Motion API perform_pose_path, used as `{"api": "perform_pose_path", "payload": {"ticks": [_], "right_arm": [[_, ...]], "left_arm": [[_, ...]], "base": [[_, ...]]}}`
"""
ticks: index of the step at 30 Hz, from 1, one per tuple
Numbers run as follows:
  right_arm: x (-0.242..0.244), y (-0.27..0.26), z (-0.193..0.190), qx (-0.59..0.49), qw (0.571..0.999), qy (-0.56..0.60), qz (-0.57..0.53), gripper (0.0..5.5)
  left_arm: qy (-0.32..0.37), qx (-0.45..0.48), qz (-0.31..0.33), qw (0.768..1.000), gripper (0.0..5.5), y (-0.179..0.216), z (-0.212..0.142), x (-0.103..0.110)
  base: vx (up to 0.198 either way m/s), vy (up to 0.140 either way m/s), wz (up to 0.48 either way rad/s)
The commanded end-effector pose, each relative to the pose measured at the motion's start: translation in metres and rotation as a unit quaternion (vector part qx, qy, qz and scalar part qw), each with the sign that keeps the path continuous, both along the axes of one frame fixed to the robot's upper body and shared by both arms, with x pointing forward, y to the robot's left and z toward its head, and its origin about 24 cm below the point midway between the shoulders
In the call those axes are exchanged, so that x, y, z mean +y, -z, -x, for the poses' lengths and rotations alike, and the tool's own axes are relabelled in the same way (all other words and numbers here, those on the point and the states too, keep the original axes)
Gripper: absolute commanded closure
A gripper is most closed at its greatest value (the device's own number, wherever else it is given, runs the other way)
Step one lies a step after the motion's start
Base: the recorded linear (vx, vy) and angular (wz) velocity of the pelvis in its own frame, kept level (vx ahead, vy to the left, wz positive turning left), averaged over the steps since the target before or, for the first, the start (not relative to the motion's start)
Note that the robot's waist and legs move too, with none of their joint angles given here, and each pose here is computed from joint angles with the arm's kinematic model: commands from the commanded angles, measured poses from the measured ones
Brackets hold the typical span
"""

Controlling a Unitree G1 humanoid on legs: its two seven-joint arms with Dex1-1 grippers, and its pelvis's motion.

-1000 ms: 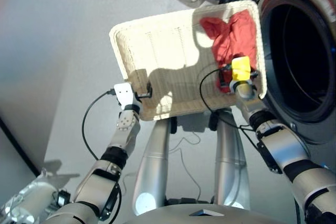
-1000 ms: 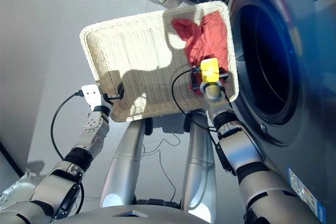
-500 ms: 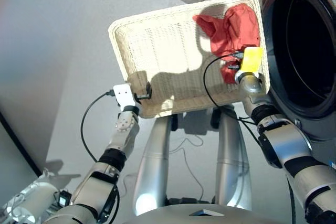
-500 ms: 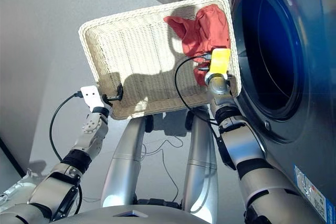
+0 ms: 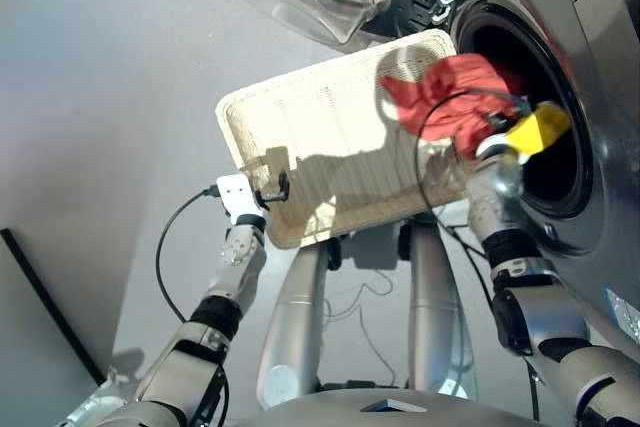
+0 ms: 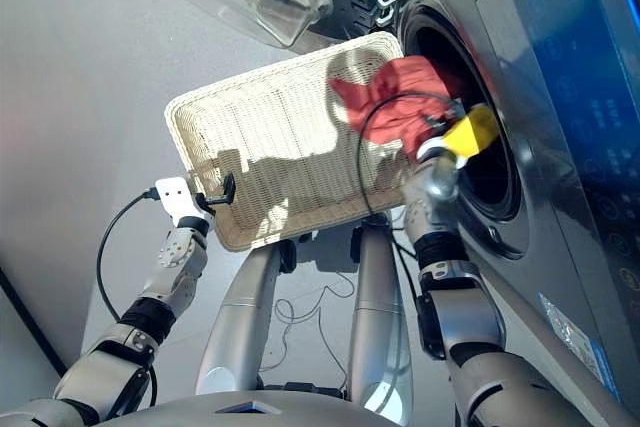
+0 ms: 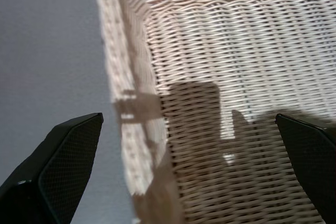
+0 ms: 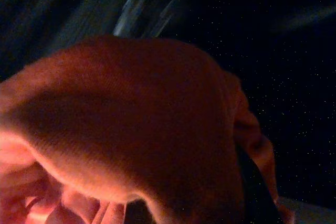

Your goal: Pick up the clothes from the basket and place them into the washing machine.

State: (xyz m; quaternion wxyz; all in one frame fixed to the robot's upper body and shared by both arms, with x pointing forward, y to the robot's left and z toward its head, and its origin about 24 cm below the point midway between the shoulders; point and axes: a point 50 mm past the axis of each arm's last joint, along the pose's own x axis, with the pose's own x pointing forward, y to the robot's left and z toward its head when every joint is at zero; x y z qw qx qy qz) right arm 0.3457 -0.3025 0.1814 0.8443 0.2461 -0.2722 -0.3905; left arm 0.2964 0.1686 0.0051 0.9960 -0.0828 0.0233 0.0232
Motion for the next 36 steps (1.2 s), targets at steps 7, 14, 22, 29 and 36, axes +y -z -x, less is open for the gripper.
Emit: {"api": "perform_pose_path", "payload": {"ticks": [7, 14, 22, 29, 36], "right_arm": [[-0.032, -0.015, 0.014, 0.012, 0.996, 0.066, 0.062, 0.0], [0.021, 0.032, -0.009, 0.106, 0.984, -0.078, 0.117, 0.0], [0.062, 0.09, -0.009, 0.214, 0.942, -0.197, 0.171, 0.0], [0.096, 0.168, 0.018, 0.334, 0.863, -0.329, 0.186, 0.0], [0.115, 0.224, 0.054, 0.429, 0.79, -0.397, 0.188, 0.0]], "left_arm": [[-0.001, -0.006, -0.015, 1.0, 0.0, 0.01, 0.019, 0.011], [-0.006, -0.005, -0.01, 1.0, 0.0, 0.009, 0.021, 0.012], [-0.01, 0.025, -0.009, 1.0, 0.0, 0.022, 0.028, 0.016], [-0.013, 0.105, -0.026, 0.994, 0.0, 0.053, 0.042, 0.023], [-0.005, 0.196, -0.065, 0.978, 0.0, 0.086, 0.064, 0.032]], "base": [[0.0, 0.0, 0.0], [0.0, 0.0, 0.0], [0.0, 0.0, 0.0], [0.009, -0.02, 0.063], [0.044, -0.003, 0.058]]}}
